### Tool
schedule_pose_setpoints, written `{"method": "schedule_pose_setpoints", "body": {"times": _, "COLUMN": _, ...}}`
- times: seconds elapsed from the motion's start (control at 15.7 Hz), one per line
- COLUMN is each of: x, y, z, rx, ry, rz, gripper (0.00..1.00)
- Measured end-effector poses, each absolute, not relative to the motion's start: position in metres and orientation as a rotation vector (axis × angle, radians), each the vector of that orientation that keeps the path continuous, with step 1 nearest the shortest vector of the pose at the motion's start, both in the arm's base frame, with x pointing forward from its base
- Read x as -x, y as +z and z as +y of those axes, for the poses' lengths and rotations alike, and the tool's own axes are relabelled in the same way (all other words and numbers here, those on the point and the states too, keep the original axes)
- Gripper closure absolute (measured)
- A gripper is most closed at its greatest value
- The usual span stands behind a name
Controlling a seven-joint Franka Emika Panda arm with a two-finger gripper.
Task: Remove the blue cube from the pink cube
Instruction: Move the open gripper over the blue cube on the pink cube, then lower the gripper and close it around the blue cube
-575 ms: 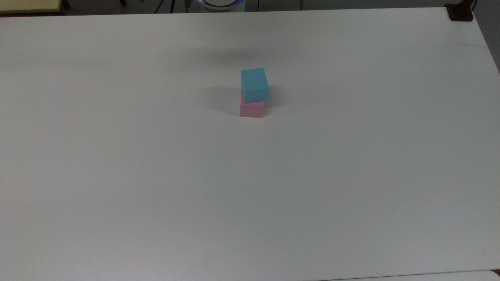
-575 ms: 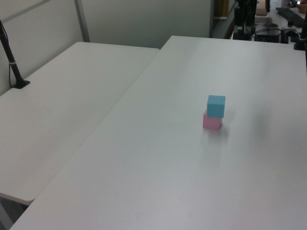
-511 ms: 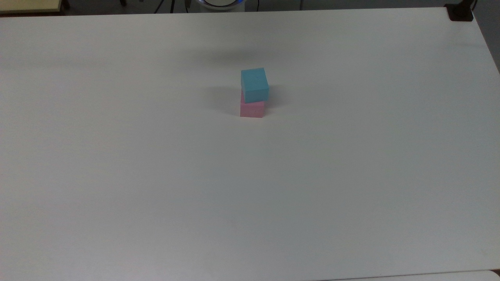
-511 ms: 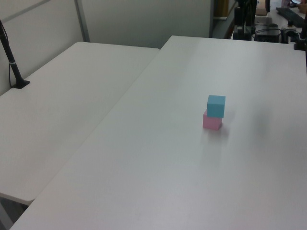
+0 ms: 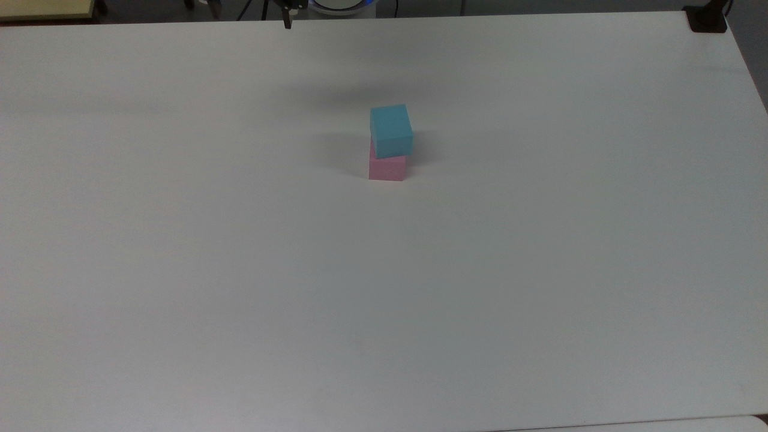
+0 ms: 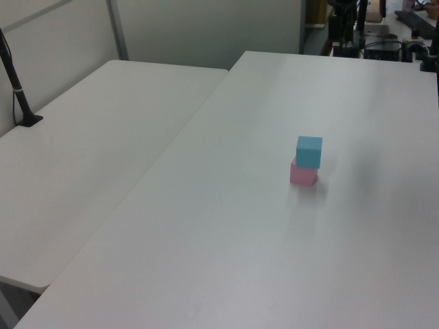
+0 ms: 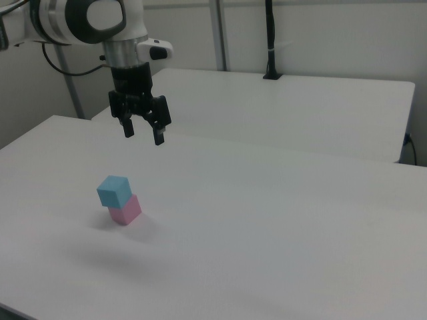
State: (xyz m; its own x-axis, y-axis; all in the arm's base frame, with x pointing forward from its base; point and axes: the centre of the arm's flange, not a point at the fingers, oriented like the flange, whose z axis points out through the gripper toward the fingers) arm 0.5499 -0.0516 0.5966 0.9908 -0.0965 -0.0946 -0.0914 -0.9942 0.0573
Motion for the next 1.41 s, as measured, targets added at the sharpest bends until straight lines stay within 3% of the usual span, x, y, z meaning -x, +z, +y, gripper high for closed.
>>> {"method": "schedule_pose_setpoints", "body": {"times": 0.26, "x": -0.555, "y": 0.589, "z": -0.033, "rx": -3.084, "ry": -0.170, "rz": -0.096, "gripper": 0.00}}
{"method": "schedule_pose_setpoints", "body": {"times": 0.57, "x": -0.574, "y": 0.550, "z": 0.062, "rx": -3.065, "ry": -0.194, "rz": 0.135, "gripper": 0.00}}
{"method": "schedule_pose_setpoints", "body": {"times": 0.89, "x": -0.588, "y": 0.488, "z": 0.134, "rx": -3.033, "ry": -0.236, "rz": 0.246, "gripper": 0.00}}
{"method": "schedule_pose_setpoints", "body": {"times": 1.28, "x": -0.596, "y": 0.412, "z": 0.161, "rx": -2.984, "ry": -0.329, "rz": 0.310, "gripper": 0.00}}
{"method": "schedule_pose_setpoints", "body": {"times": 1.41, "x": -0.591, "y": 0.393, "z": 0.162, "rx": -2.959, "ry": -0.361, "rz": 0.326, "gripper": 0.07}}
